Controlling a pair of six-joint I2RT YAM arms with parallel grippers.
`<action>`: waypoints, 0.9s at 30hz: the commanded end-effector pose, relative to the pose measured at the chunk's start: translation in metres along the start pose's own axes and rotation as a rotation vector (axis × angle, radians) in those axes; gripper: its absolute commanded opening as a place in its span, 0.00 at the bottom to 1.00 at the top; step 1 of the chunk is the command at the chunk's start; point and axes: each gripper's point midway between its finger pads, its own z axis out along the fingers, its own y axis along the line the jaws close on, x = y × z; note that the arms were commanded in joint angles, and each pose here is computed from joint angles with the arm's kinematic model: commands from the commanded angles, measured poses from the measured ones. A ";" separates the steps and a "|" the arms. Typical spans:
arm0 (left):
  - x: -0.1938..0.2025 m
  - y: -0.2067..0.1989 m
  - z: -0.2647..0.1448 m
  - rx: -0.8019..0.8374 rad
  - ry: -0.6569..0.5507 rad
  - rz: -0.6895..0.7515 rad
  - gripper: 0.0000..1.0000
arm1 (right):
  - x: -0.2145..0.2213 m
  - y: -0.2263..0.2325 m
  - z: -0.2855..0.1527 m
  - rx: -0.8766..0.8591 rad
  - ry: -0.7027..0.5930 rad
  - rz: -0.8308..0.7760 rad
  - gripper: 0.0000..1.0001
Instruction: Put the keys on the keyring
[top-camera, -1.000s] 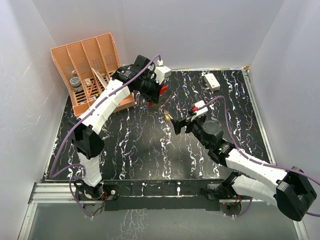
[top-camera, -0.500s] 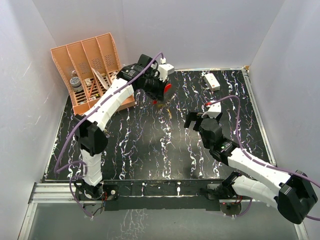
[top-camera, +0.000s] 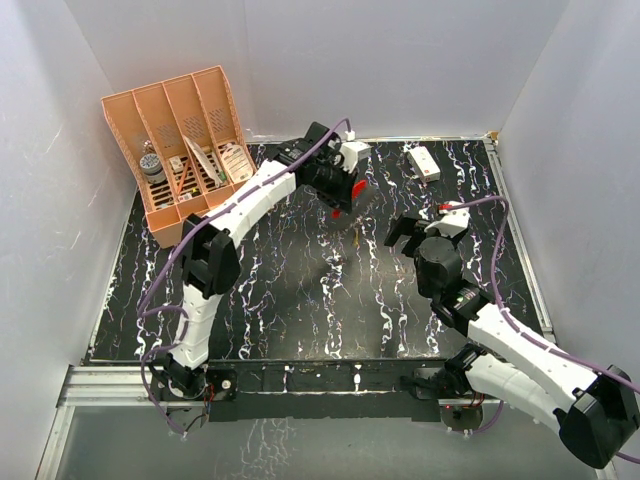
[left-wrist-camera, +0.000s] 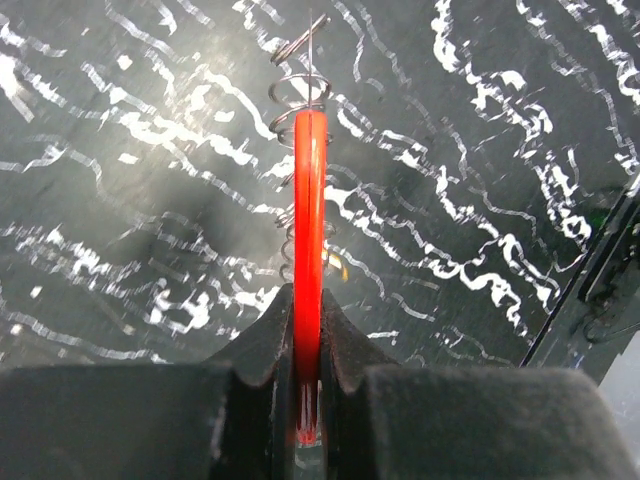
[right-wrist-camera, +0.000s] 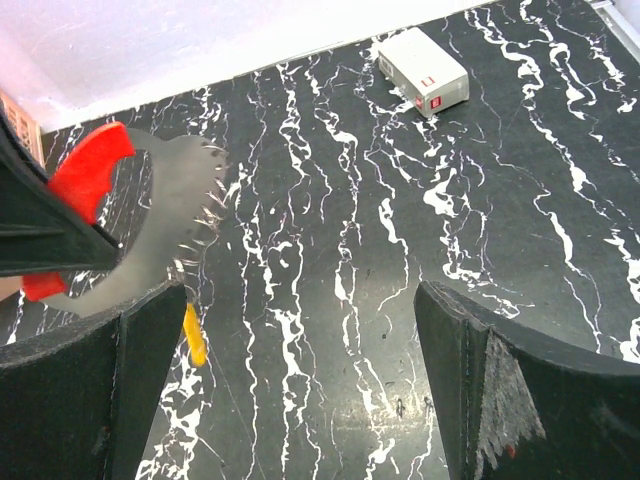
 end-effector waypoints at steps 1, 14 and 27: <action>-0.031 -0.038 0.012 0.127 -0.101 0.011 0.00 | -0.018 -0.005 -0.001 0.022 -0.047 0.040 0.98; 0.011 -0.020 0.047 0.166 -0.054 -0.120 0.00 | -0.018 0.000 0.000 -0.014 -0.031 0.038 0.98; 0.026 0.034 0.050 0.092 -0.065 -0.225 0.00 | -0.017 0.010 0.002 -0.049 -0.013 0.038 0.98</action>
